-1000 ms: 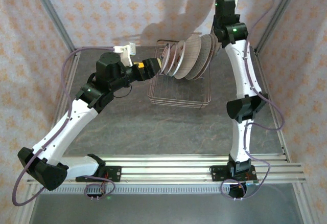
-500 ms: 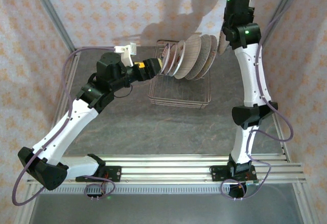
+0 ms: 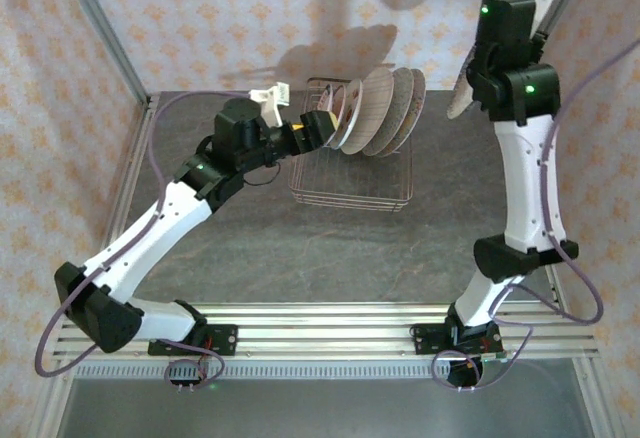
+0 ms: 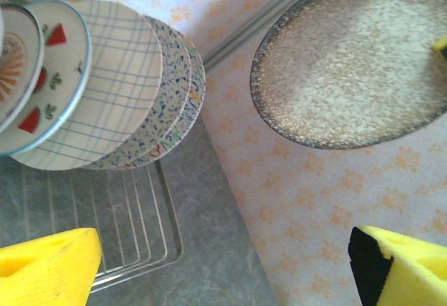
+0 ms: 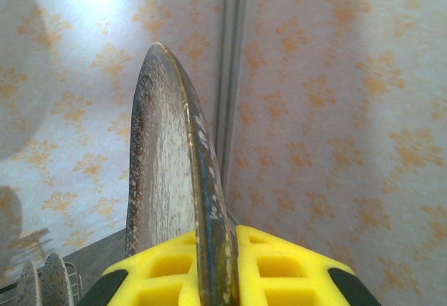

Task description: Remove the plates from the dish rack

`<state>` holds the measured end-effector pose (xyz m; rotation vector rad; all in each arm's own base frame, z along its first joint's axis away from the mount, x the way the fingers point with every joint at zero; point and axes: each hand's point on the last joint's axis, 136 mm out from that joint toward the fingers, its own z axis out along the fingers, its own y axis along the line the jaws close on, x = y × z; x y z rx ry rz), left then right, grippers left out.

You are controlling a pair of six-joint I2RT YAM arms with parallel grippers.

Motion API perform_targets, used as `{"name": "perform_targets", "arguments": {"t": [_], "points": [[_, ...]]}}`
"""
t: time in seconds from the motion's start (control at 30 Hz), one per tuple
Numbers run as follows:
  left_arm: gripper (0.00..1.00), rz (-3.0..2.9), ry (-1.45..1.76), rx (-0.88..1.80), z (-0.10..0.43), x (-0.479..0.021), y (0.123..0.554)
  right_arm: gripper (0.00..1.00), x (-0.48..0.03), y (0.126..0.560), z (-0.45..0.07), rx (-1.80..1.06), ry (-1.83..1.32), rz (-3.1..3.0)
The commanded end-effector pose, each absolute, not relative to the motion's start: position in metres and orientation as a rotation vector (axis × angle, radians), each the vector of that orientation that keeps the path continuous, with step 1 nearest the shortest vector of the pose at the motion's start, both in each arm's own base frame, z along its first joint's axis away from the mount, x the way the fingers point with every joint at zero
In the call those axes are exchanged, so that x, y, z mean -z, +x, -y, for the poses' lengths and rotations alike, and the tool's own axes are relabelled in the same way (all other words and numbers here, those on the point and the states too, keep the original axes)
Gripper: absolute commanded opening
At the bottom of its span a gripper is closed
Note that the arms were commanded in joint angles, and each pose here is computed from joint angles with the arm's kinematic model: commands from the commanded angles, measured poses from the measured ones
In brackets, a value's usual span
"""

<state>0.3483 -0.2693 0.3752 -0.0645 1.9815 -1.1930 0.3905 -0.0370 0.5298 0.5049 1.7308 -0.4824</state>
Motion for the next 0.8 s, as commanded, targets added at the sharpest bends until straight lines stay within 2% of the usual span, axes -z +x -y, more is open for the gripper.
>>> {"name": "perform_targets", "arguments": {"t": [0.0,0.2,0.37,0.77], "points": [[0.90,-1.947,-0.044,1.342,0.296,-0.394,0.342,0.00,-0.587,0.326,0.060,0.319,0.728,-1.482],[0.87,-2.003,-0.066,1.482,0.334,-0.379,0.337,0.00,-0.580,0.283,0.063,0.212,0.765,-1.511],[0.85,-2.060,-0.126,1.606,0.362,-0.366,0.335,0.00,-0.576,0.264,0.052,0.046,0.744,-1.537],[0.80,-2.058,-0.229,1.904,0.403,-0.367,0.339,0.00,-0.568,0.269,-0.002,-0.378,0.652,-1.610]]}}
